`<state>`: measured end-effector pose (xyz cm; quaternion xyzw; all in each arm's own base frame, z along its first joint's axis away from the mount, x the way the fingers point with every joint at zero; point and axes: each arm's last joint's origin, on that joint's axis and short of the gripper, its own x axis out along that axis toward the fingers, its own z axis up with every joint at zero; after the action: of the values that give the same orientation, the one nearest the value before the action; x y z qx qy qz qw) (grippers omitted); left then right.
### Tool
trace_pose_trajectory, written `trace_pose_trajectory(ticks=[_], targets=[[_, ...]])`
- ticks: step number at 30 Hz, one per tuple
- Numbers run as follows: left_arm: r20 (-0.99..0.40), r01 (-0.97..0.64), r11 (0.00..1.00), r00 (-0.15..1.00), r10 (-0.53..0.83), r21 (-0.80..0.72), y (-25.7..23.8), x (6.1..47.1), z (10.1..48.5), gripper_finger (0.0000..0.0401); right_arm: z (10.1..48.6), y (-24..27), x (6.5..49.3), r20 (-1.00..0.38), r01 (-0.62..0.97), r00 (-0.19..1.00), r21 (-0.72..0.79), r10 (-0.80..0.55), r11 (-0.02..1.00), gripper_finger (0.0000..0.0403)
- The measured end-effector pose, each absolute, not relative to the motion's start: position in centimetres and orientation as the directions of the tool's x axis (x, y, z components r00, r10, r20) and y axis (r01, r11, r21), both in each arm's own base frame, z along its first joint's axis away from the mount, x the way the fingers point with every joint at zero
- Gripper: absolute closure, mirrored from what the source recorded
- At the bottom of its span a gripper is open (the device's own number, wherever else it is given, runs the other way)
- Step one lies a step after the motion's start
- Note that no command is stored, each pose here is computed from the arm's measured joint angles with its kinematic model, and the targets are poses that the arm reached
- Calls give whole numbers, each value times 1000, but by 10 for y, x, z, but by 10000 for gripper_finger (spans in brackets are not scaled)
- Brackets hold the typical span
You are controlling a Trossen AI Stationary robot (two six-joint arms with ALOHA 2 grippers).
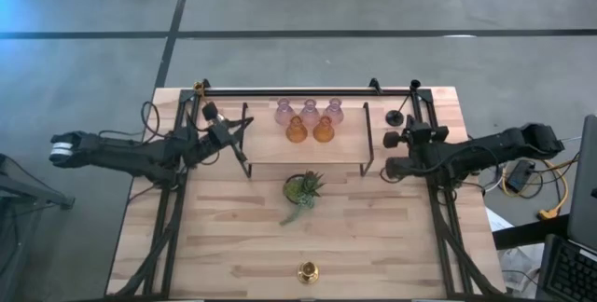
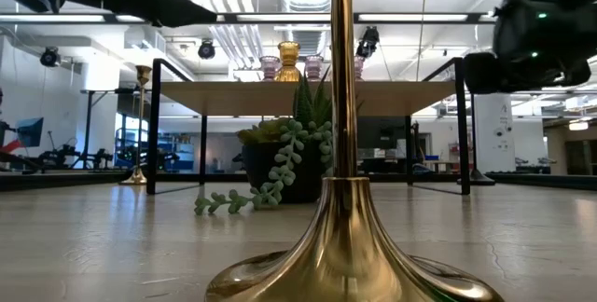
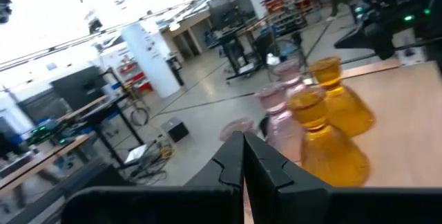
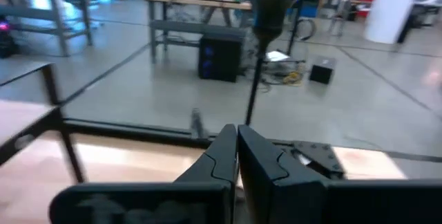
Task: Pick & Place candle stick holders
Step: Put the black candle holder on the shelf
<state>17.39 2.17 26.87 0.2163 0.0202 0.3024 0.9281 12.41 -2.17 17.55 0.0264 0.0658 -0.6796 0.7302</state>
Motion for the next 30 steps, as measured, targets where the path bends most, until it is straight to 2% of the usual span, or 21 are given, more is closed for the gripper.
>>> trace_pose_trajectory(ticks=[8, 13, 18, 21, 26, 30], targets=[[96, -596, 690, 780, 618, 411, 32, 172, 269, 394, 178, -42, 127, -133, 997, -74, -42, -988, -69, 394], [96, -607, 682, 772, 629, 408, 34, 172, 269, 394, 177, -48, 129, -188, 995, -98, -12, -977, -97, 384], [96, -617, 674, 763, 640, 406, 38, 171, 269, 394, 180, -53, 142, -233, 994, -55, -103, -971, -32, 328], [96, -618, 673, 761, 641, 406, 38, 171, 269, 394, 182, -57, 143, -227, 988, -75, -148, -971, -42, 289], [90, -616, 673, 761, 642, 410, 38, 171, 269, 394, 177, -59, 139, -226, 991, -99, -111, -969, -75, 231], [90, -617, 664, 758, 646, 423, 39, 171, 268, 394, 173, -59, 137, -221, 994, -106, -47, -969, -98, 200]])
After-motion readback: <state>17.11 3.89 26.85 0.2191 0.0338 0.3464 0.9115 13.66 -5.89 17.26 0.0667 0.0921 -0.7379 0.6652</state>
